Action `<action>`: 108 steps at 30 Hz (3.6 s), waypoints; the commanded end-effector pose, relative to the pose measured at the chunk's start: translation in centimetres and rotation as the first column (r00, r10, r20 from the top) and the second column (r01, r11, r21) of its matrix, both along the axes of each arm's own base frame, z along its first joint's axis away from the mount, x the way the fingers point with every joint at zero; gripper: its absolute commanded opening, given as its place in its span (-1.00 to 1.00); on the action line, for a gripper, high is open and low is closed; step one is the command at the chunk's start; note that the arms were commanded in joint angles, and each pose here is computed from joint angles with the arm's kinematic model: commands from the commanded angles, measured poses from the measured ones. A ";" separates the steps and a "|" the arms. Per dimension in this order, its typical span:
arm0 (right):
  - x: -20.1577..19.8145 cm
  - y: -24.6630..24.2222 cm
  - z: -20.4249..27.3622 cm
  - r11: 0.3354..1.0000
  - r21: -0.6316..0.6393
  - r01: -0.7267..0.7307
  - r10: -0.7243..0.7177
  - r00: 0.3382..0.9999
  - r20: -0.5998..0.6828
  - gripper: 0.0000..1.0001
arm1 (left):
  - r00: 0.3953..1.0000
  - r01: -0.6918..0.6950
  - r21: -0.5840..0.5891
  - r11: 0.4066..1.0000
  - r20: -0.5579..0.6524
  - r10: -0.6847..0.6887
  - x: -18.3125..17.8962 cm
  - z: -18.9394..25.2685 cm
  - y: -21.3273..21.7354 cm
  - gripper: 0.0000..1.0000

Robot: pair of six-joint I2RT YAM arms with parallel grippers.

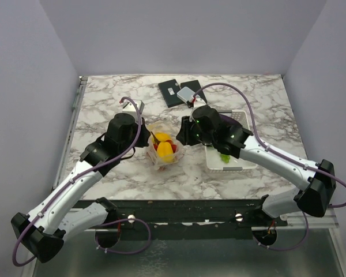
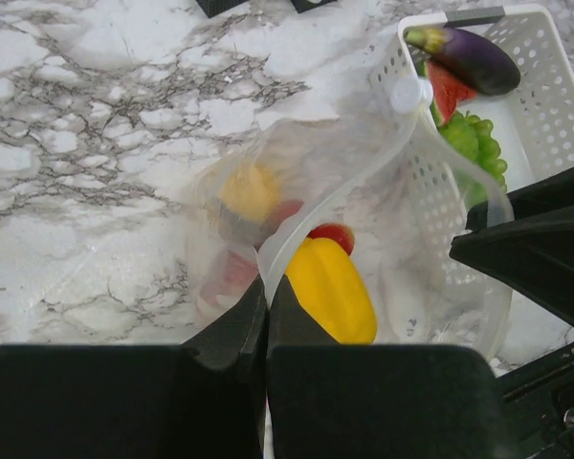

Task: Place the food in the zip-top bag and seal the zipper
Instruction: Adjust the zipper food storage bag at the center of the board, then pick up the fake fruit from the bin.

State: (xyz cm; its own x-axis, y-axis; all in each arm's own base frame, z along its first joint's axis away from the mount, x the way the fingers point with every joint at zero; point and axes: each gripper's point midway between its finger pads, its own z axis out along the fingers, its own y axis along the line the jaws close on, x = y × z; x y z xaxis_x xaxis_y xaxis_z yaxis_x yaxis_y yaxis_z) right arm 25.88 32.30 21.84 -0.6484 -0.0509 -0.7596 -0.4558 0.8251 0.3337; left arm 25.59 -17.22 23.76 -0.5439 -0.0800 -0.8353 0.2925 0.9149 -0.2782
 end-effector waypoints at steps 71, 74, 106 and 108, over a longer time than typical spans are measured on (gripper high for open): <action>8.8 -16.6 -16.4 0.844 -0.377 0.381 -0.459 0.877 -0.144 0.40 | 0.982 0.010 0.051 0.999 0.189 -0.020 1.1 1.4 1.0 -1.00; 8.6 -16.8 -15.8 0.842 -0.379 0.383 -0.459 0.878 -0.132 0.17 | 0.982 0.010 0.054 0.999 0.186 -0.020 1.1 1.3 1.0 -1.00; 0.0 -7.4 5.0 0.998 0.060 0.000 -0.006 0.994 0.109 -0.38 | 0.985 0.011 0.062 0.998 0.169 -0.021 1.3 0.7 0.8 -1.00; -1.2 -5.7 5.9 0.995 0.074 -0.060 0.050 0.991 0.128 -0.38 | 0.985 0.012 0.060 0.998 0.170 -0.022 1.3 0.8 0.8 -1.00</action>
State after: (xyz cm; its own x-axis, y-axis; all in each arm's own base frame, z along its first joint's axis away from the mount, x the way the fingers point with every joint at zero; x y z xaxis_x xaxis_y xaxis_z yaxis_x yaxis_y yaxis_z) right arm 27.44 23.48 25.34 -0.5812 0.0320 -0.8131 -0.4095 0.8519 0.3263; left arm 26.62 -16.45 24.41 -0.4120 -0.0189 -0.9110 0.3457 0.9218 -0.1754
